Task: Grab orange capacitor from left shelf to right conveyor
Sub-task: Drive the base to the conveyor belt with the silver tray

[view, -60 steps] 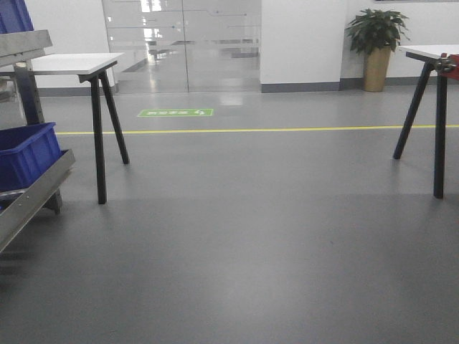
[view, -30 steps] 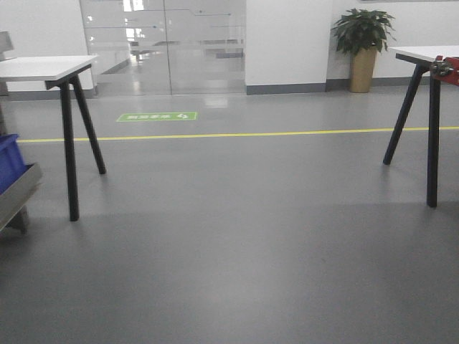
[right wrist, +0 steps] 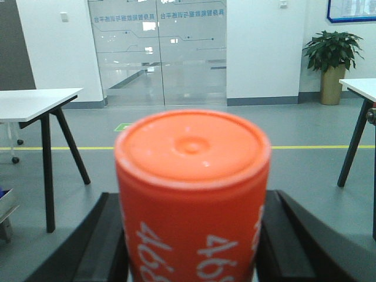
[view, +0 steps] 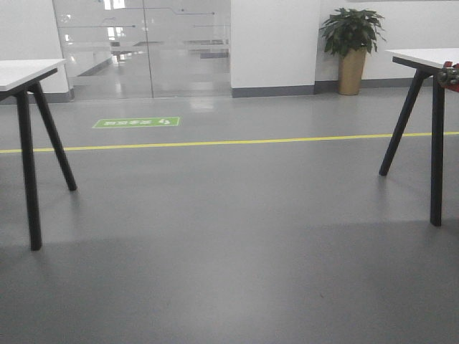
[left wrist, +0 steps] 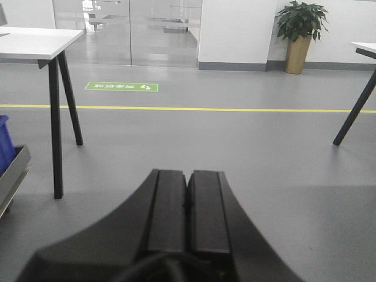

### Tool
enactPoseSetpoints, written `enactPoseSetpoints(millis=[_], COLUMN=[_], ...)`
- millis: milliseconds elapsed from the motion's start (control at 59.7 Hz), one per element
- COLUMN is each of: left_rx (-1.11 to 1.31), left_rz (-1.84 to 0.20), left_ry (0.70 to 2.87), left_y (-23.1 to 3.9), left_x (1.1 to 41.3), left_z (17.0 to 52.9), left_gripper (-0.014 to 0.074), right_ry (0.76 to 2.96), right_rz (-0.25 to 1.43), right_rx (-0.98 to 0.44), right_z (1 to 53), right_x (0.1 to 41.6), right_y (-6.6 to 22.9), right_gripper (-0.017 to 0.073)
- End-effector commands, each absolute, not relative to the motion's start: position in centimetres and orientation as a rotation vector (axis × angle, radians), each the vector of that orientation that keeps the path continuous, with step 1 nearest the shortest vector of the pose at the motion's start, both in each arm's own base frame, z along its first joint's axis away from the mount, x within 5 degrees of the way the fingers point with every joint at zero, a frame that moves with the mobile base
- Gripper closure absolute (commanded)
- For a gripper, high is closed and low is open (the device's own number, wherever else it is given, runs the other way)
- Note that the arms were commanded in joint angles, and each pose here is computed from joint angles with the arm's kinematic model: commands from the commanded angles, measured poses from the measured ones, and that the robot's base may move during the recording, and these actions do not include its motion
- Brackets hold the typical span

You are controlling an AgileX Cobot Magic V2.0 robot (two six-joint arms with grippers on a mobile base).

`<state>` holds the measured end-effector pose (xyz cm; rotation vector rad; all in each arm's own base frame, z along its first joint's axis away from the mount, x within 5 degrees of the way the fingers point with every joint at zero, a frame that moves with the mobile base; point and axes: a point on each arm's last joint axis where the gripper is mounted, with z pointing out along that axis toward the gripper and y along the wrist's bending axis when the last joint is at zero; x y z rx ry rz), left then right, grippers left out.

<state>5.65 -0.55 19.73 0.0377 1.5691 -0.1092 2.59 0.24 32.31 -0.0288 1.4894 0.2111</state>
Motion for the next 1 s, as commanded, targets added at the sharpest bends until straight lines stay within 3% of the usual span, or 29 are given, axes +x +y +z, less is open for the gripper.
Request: enactPoseSetpoints(millis=[0,988], left_rx=[0.024,0.003], left_rz=[-0.107,-0.085], left_ry=[1.464,1.464], left_y=[-0.45,-0.29], left_x=[5.51,5.52], left_z=[20.72,20.72], left_gripper=[0.072,0.072], right_ry=[1.384,1.384], right_rz=[0.208,0.208], right_rx=[-0.031,-0.031], right_z=[33.93,33.93], right_x=[2.34,2.34], right_y=[0.21,0.21], right_gripper=[0.0453,0.0453])
